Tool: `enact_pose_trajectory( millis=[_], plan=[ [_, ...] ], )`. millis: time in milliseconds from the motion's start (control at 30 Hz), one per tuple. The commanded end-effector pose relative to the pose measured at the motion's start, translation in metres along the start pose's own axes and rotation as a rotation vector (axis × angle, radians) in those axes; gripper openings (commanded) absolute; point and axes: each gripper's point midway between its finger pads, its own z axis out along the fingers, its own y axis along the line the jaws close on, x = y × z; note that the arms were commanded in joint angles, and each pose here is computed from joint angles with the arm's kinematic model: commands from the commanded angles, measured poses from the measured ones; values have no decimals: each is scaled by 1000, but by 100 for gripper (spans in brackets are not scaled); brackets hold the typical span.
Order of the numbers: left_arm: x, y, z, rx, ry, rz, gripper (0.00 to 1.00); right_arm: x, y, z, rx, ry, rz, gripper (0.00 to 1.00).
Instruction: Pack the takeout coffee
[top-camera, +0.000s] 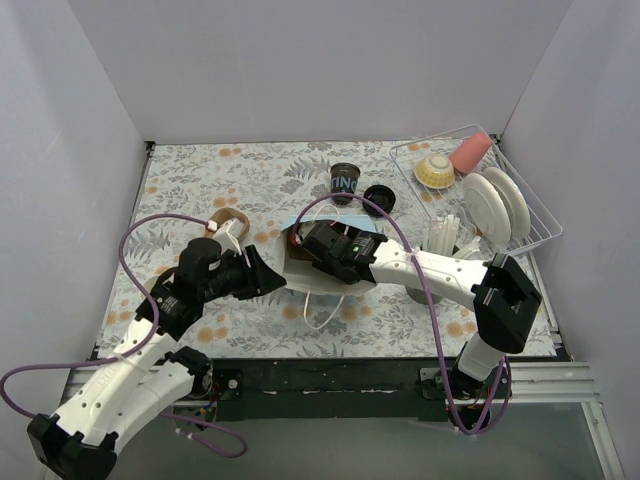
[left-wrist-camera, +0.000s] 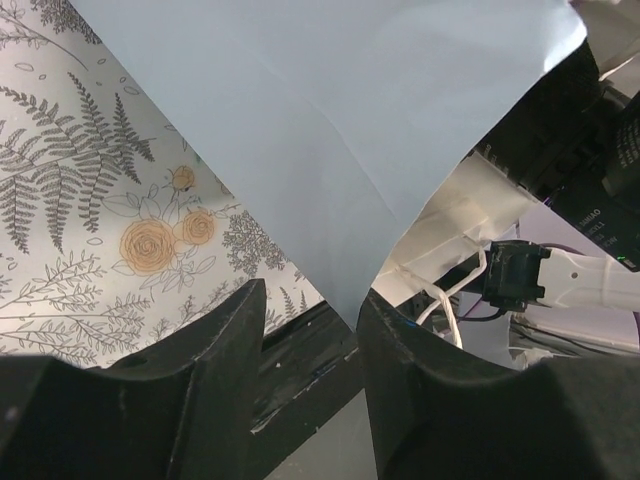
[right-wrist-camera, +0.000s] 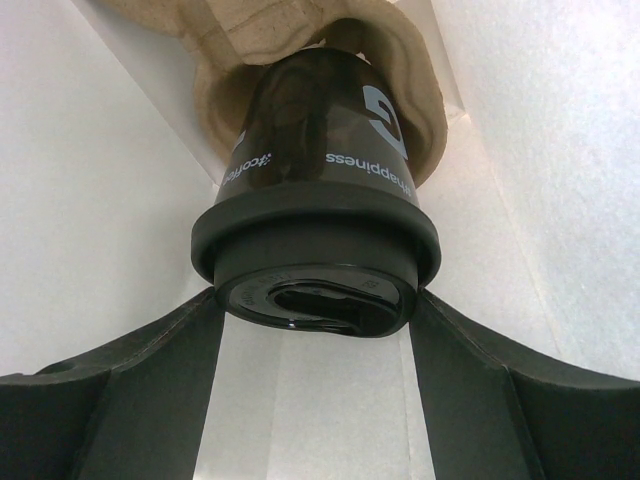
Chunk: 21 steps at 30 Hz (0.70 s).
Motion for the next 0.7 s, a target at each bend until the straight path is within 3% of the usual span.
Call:
enact_pose_trajectory(
  millis=[0,233,367,500,667],
  plan=[
    [-15,-10,1,19,-40,44,41,5,-11,-3,39,23,18,36],
    [-24,-17,11,44,-49,85,41,1,-9,1,41,3,13,36],
    [-23,-20,12,68,-37,96,27,2,-6,5,35,0,11,36],
    [-20,-25,10,97,-28,99,6,1,-7,10,48,-3,16,38],
    [-15,-26,8,114,-16,73,0,5,-8,22,56,24,19,42]
  ],
)
